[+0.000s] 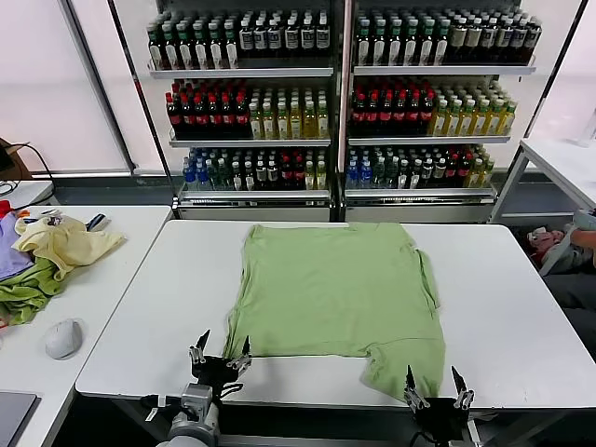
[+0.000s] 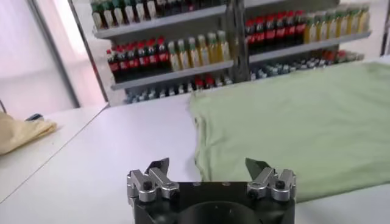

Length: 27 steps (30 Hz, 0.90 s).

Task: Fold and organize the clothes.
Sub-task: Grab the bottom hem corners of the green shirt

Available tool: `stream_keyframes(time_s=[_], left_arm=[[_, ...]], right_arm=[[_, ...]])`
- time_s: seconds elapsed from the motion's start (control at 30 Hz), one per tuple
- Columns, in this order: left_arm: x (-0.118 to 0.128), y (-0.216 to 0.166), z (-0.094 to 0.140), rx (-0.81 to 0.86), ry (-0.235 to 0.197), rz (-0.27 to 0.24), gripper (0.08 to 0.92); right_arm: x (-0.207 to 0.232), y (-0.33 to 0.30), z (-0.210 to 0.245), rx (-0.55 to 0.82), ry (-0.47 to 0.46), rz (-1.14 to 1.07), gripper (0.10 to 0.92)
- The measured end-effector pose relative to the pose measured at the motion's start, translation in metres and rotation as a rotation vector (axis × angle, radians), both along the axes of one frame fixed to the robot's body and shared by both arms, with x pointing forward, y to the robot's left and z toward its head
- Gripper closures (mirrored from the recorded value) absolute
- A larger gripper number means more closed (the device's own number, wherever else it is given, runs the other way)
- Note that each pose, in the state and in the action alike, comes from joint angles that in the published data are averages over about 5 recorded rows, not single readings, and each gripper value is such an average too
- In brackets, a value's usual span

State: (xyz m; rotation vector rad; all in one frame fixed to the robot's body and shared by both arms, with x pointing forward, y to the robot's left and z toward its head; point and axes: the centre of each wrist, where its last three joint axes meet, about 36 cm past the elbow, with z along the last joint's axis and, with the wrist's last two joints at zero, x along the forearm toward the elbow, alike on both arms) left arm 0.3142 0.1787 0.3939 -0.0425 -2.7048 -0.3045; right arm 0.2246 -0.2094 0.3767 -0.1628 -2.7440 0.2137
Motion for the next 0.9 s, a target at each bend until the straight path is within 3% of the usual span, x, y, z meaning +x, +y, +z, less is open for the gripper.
stream_keyframes(time_s=[0.23, 0.37, 0.9], left_arm=[[0.007, -0.001, -0.008, 0.023, 0.044, 0.017, 0.177], [0.009, 0.000, -0.010, 0.024, 0.061, 0.023, 0.204], [0.008, 0.002, -0.006, -0.104, 0.132, 0.000, 0.657]], right_arm=[[0.000, 0.006, -0.006, 0.008, 0.017, -0.001, 0.205], [0.000, 0.008, -0.010, 0.020, 0.034, -0.003, 0.281], [-0.002, 0.004, -0.013, 0.107, 0.066, -0.002, 0.675]])
